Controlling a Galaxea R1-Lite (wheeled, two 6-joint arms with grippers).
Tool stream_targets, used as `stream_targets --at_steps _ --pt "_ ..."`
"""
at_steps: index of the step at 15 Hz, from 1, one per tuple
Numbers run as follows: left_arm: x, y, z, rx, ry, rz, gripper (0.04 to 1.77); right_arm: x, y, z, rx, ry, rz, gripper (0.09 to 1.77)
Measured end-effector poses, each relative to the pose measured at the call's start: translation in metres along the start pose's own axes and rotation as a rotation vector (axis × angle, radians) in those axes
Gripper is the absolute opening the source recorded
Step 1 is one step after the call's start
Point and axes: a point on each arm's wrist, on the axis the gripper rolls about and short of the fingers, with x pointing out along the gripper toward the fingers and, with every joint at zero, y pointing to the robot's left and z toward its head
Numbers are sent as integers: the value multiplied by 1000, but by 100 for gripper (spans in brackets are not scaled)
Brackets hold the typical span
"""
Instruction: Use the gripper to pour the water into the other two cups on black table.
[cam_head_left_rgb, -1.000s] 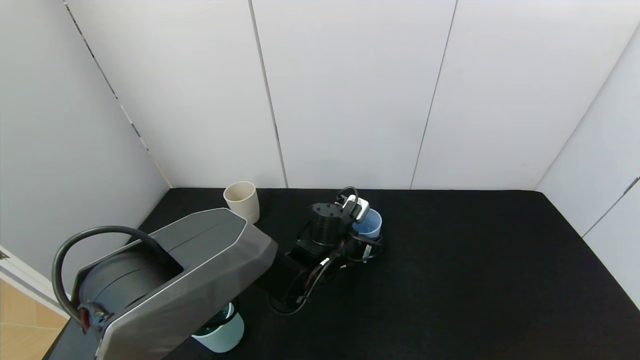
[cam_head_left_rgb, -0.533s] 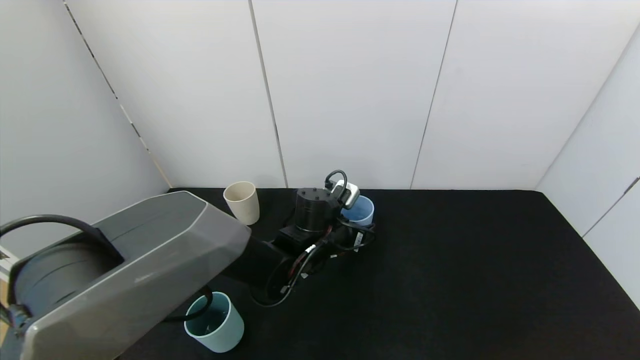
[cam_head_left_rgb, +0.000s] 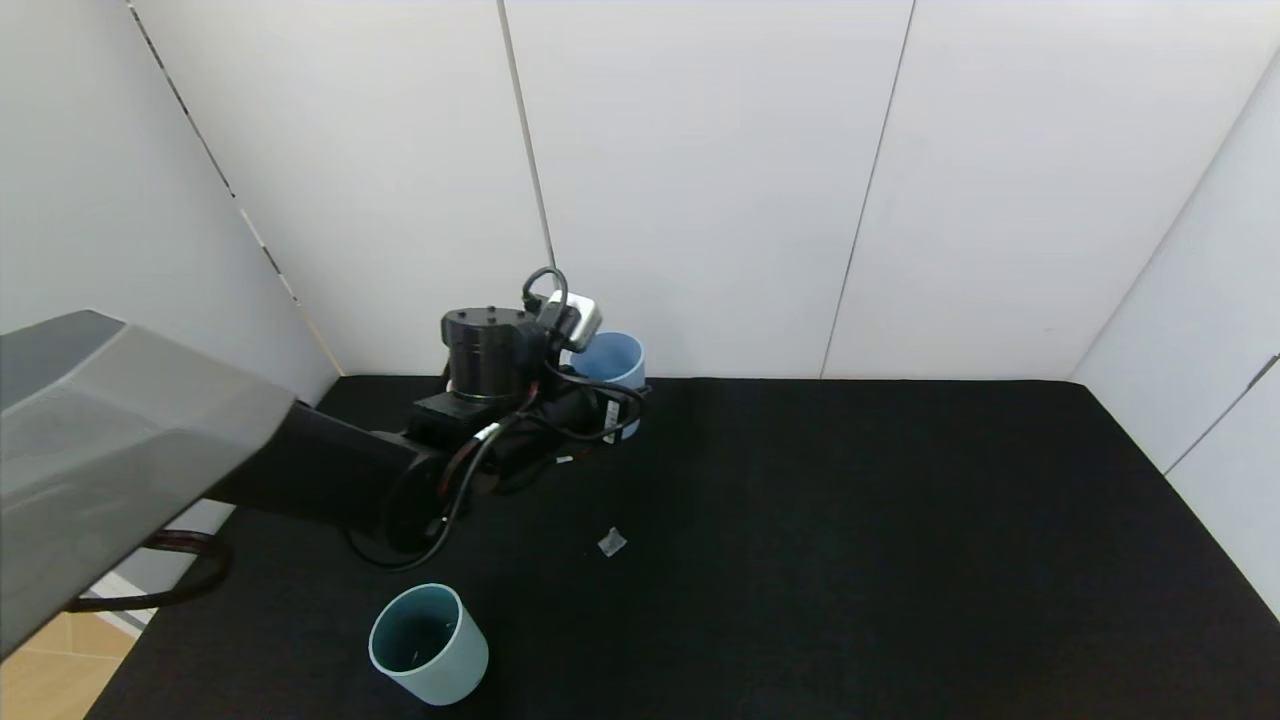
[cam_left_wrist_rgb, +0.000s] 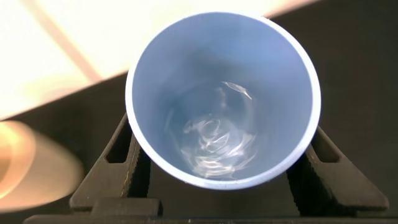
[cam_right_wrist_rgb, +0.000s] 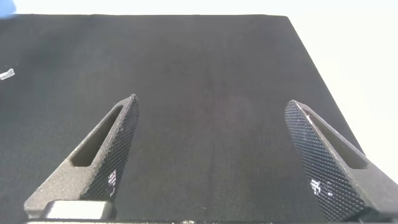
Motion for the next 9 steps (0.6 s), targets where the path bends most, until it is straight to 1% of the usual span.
stream_targets --at_steps 3,5,7,9 --pt "-22 39 8 -17 18 65 123 0 0 0 0 0 0 171" --pt "-37 66 13 -31 8 112 123 0 0 0 0 0 0 171" --pt "-50 88 14 -41 7 151 123 0 0 0 0 0 0 171" --pt "-63 110 13 -55 29 190 123 0 0 0 0 0 0 171"
